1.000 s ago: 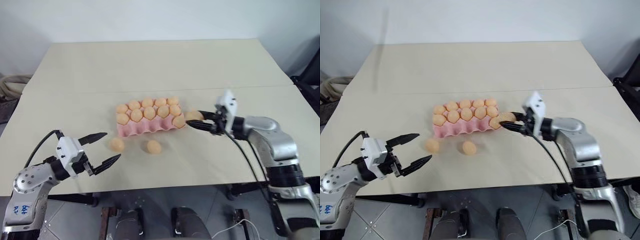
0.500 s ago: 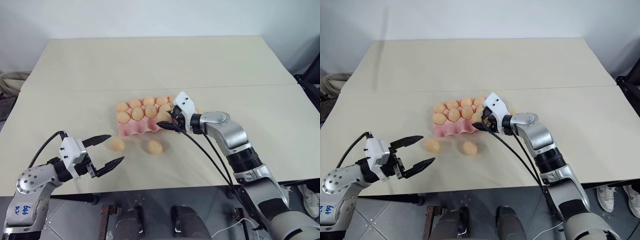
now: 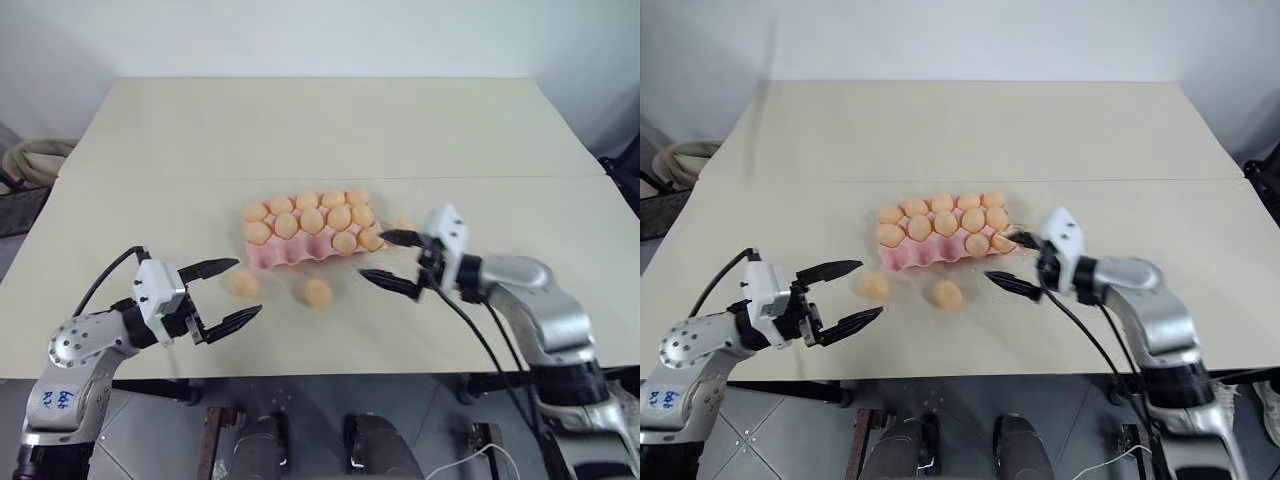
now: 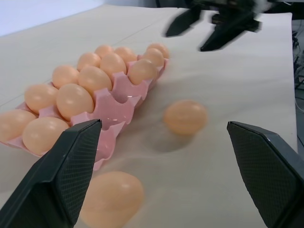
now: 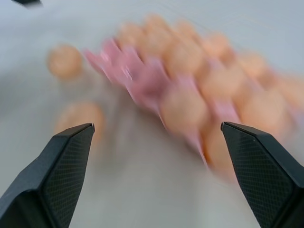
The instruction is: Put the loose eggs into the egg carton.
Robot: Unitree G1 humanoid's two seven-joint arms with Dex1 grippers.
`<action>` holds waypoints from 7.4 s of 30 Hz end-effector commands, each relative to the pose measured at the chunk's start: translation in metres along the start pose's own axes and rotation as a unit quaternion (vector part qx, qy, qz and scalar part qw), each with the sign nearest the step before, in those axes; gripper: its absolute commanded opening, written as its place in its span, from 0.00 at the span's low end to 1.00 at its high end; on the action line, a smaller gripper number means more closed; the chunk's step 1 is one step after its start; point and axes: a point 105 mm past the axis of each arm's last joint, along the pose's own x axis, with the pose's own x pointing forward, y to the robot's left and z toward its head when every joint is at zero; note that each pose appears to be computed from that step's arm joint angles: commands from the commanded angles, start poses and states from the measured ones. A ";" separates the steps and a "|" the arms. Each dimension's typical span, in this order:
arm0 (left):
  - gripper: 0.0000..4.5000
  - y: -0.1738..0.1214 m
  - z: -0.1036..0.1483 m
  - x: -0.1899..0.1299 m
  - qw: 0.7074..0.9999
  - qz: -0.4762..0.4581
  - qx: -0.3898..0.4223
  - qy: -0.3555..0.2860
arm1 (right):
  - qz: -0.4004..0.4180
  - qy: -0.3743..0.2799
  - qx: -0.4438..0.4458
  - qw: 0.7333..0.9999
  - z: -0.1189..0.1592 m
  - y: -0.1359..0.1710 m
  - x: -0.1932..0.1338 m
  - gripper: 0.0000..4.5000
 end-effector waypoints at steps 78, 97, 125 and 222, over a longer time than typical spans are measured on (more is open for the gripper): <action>1.00 0.003 0.018 -0.015 0.999 0.004 0.036 -0.029 | 0.033 -0.037 -0.014 0.999 0.066 -0.015 0.075 0.40; 1.00 0.006 0.000 -0.041 0.997 0.069 0.016 0.010 | 0.085 0.008 -0.025 0.996 0.067 0.035 0.125 0.91; 1.00 0.014 0.001 -0.024 0.997 -0.057 0.036 0.034 | 0.005 -0.042 -0.086 0.995 0.006 0.024 -0.100 0.99; 0.99 -0.053 -0.022 0.217 0.979 -0.201 0.038 -0.012 | 0.001 -0.107 -0.057 0.993 0.016 0.055 -0.102 1.00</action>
